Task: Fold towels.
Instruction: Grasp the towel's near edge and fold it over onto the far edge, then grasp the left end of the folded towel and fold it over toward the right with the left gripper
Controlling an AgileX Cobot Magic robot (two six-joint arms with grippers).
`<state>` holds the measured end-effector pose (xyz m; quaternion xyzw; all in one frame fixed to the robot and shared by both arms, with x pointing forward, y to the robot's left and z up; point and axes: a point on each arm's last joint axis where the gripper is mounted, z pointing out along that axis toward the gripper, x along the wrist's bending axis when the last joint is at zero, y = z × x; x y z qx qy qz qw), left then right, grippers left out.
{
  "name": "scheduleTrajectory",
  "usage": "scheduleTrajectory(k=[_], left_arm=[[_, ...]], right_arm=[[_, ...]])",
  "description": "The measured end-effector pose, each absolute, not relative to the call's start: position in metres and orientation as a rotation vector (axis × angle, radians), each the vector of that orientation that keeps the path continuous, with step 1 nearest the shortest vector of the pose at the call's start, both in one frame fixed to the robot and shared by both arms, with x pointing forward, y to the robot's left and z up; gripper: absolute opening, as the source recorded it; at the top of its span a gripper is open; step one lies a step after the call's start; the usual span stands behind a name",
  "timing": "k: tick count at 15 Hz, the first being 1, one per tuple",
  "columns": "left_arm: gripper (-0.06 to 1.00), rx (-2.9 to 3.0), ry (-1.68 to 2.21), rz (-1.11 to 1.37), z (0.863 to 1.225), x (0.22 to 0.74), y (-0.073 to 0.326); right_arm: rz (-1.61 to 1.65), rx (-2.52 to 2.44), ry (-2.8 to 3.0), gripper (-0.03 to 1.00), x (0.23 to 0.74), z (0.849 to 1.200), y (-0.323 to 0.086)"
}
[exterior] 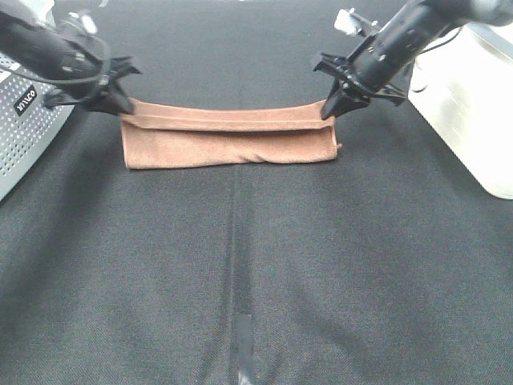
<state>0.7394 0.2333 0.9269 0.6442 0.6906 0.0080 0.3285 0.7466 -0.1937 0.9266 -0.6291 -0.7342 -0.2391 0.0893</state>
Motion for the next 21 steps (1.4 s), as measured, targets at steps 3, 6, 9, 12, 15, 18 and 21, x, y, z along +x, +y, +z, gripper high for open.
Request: scheduleTrajectory(k=[3,6,9,12,15,18,21], left_arm=[[0.01,1.693,1.807,-0.005,0.9,0.753,0.224],[0.11,1.715,1.811,-0.027,0.889,0.753,0.218],[0.7,1.721,1.815,-0.034,0.888,0.753,0.218],[0.86,1.704,1.859,-0.036,0.89,0.753,0.22],[0.87,1.699,1.925,-0.027,0.888,0.752,0.223],[0.87,1.685,1.934,-0.052,0.882,0.752,0.22],[0.73,1.632,1.946,-0.101,0.873,0.753,0.212]], right_arm=[[-0.614,-1.924,-2.21,0.0,0.756,0.896,-0.198],[-0.565,-1.941,-2.222,0.02,0.757,0.886,-0.201],[-0.548,-1.95,-2.192,0.52,0.756,0.891,-0.2],[-0.524,-1.904,-2.207,0.82,0.755,0.91,-0.2],[-0.518,-1.89,-2.212,0.85,0.754,0.916,-0.199],[-0.515,-1.888,-2.213,0.85,0.754,0.916,-0.199],[-0.51,-1.886,-2.213,0.85,0.754,0.916,-0.2]])
